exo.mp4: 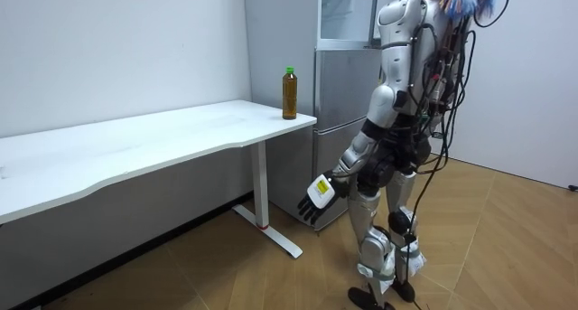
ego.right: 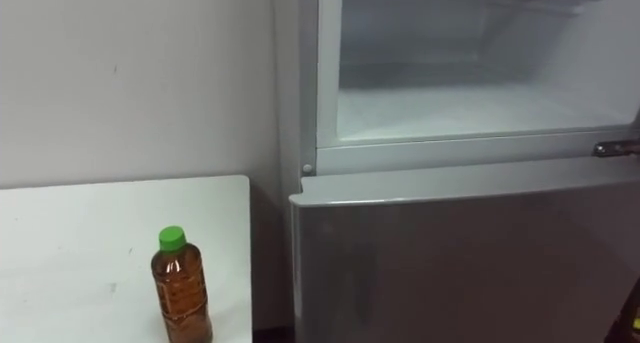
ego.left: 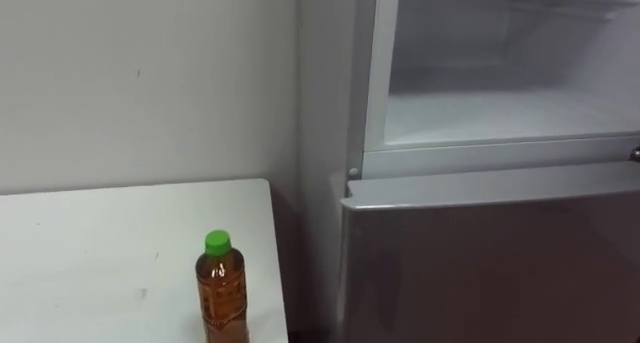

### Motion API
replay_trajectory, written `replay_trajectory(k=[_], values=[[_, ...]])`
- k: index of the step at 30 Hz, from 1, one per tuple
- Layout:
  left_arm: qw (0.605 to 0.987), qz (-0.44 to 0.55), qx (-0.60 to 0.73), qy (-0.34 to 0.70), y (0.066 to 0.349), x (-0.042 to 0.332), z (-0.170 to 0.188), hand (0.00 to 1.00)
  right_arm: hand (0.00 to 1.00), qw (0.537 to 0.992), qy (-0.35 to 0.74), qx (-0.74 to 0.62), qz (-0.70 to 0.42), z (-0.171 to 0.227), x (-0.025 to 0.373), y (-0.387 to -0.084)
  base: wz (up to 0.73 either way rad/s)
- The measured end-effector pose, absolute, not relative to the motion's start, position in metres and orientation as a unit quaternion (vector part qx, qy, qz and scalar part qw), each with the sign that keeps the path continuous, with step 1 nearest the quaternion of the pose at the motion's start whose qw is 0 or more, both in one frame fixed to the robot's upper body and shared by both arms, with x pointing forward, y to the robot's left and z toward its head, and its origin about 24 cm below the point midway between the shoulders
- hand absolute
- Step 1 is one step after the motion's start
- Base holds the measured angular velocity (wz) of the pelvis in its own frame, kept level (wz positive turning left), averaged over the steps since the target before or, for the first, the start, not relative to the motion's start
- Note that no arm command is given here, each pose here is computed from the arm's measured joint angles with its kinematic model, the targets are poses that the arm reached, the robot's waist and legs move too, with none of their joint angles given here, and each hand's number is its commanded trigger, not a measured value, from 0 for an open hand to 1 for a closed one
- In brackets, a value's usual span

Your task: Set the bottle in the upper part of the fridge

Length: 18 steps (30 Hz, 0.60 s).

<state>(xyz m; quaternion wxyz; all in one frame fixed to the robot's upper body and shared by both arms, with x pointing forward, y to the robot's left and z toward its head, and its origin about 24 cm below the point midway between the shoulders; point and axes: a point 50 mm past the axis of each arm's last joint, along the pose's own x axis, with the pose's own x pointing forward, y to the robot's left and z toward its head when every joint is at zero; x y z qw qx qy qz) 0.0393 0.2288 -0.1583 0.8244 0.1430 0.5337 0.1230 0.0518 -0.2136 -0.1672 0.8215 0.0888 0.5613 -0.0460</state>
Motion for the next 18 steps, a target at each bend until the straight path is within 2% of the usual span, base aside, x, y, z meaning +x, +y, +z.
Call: replay_trajectory(k=[10,15,18], values=[[0.824,0.126,0.145,0.533,0.229,0.039,-0.158,0.0,0.0,0.826,0.558,0.073,-0.034,-0.166,0.056,-0.213,0.0],[0.821,0.131,0.152,0.534,0.228,0.041,-0.16,0.0,0.0,0.864,0.5,0.06,-0.005,-0.155,0.086,-0.207,-0.01],[0.825,0.13,0.156,0.528,0.228,0.045,-0.159,0.0,0.0,0.901,0.43,0.061,0.018,-0.138,0.119,-0.2,0.0]])
